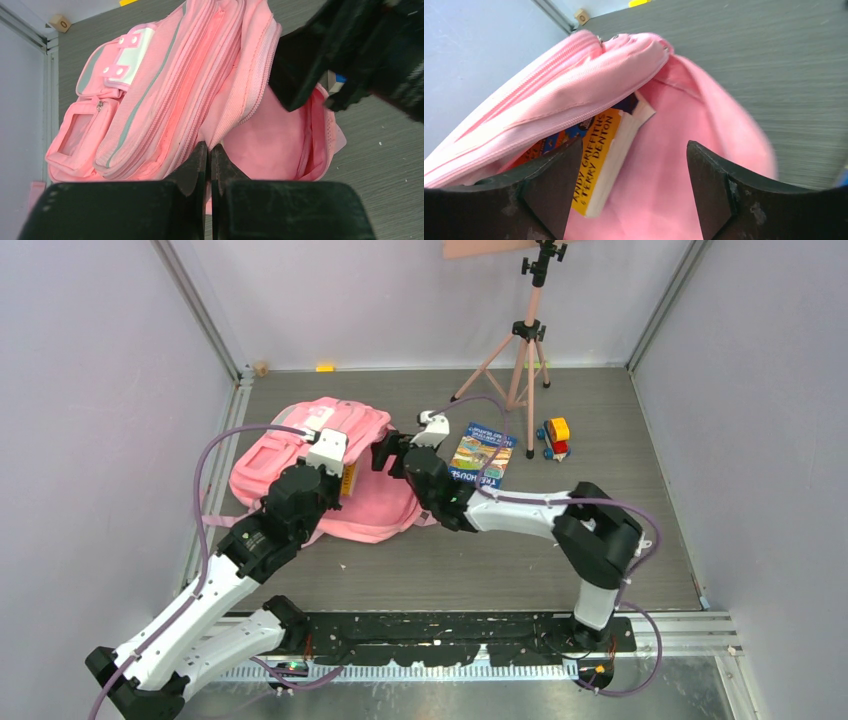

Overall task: Pack the student bag
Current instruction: Place the book in the student bag, then pick up the book from the center of the board.

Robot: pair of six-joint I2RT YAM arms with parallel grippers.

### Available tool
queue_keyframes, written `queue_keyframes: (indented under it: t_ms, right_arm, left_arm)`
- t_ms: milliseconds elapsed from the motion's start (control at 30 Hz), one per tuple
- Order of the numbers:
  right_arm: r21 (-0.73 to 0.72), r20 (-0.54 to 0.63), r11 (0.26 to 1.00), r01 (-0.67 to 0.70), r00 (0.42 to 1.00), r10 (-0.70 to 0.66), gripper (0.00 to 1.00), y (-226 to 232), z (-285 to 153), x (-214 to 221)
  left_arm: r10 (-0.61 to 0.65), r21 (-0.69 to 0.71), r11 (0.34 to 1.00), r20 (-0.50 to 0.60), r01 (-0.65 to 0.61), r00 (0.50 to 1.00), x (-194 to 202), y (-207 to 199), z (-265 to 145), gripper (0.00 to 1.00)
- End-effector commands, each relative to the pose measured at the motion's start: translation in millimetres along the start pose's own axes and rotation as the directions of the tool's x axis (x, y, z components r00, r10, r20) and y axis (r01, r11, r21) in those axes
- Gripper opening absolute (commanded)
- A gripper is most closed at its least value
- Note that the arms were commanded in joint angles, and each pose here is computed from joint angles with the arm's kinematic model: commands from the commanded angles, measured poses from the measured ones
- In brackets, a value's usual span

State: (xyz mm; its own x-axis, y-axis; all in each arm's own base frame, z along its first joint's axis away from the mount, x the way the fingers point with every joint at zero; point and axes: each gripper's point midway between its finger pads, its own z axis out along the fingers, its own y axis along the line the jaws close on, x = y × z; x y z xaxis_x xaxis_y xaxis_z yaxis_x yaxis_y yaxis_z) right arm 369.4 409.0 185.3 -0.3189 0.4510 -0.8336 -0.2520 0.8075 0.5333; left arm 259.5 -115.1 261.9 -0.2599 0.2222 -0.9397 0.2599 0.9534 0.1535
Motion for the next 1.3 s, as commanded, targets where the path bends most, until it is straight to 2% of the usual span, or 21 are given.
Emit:
queue_keyframes:
  t_ms: [0, 67, 100, 200, 300, 400, 533, 733, 767, 867, 1033, 1267]
  right_arm:
    - [0.092, 0.016, 0.977, 0.193, 0.981, -0.195, 0.83, -25, -34, -45]
    - [0.163, -0.074, 0.943, 0.290, 0.957, -0.282, 0.86, -55, -49, -47]
    - [0.178, -0.084, 0.935, 0.306, 0.952, -0.296, 0.87, -60, -56, -57]
    - [0.285, -0.208, 0.870, 0.401, 0.912, -0.353, 0.89, -109, -75, -65]
    - [0.385, -0.262, 0.818, 0.427, 0.901, -0.347, 0.90, -147, -88, -84]
    - [0.459, -0.327, 0.762, 0.456, 0.885, -0.333, 0.98, -173, -98, -87]
    - [0.499, -0.381, 0.707, 0.501, 0.860, -0.340, 0.99, -186, -95, -81]
    - [0.498, -0.441, 0.695, 0.518, 0.842, -0.311, 1.00, -185, -67, -58]
    - [0.514, -0.419, 0.701, 0.495, 0.858, -0.298, 1.00, -179, -60, -62]
    - [0.547, -0.441, 0.665, 0.508, 0.850, -0.287, 0.99, -181, -41, -53]
    - [0.557, -0.462, 0.646, 0.522, 0.841, -0.281, 0.99, -184, -21, -34]
    - [0.565, -0.549, 0.580, 0.587, 0.792, -0.266, 1.00, -208, -15, 3]
  left_arm:
    - [-0.045, -0.017, 0.999, 0.134, 0.047, 0.990, -37, 5, -3, 0.00]
    - [-0.043, -0.018, 0.999, 0.134, 0.046, 0.990, -37, 6, -3, 0.00]
    - [-0.042, -0.017, 0.999, 0.132, 0.045, 0.990, -36, 5, -2, 0.00]
    - [-0.042, -0.012, 0.999, 0.131, 0.044, 0.990, -36, 4, -2, 0.00]
    - [-0.043, -0.014, 0.999, 0.131, 0.045, 0.990, -36, 5, -2, 0.00]
    - [-0.043, -0.014, 0.999, 0.131, 0.045, 0.990, -36, 5, -2, 0.00]
    - [-0.041, -0.014, 0.999, 0.129, 0.043, 0.991, -36, 4, -2, 0.00]
    - [-0.042, -0.016, 0.999, 0.134, 0.044, 0.990, -37, 6, -3, 0.00]
    - [-0.042, -0.016, 0.999, 0.136, 0.045, 0.990, -38, 6, -4, 0.00]
    - [-0.045, -0.016, 0.999, 0.142, 0.048, 0.989, -38, 7, -6, 0.00]
    - [-0.048, -0.009, 0.999, 0.144, 0.050, 0.988, -39, 6, -6, 0.00]
    - [-0.054, -0.004, 0.998, 0.152, 0.055, 0.987, -41, 6, -8, 0.00]
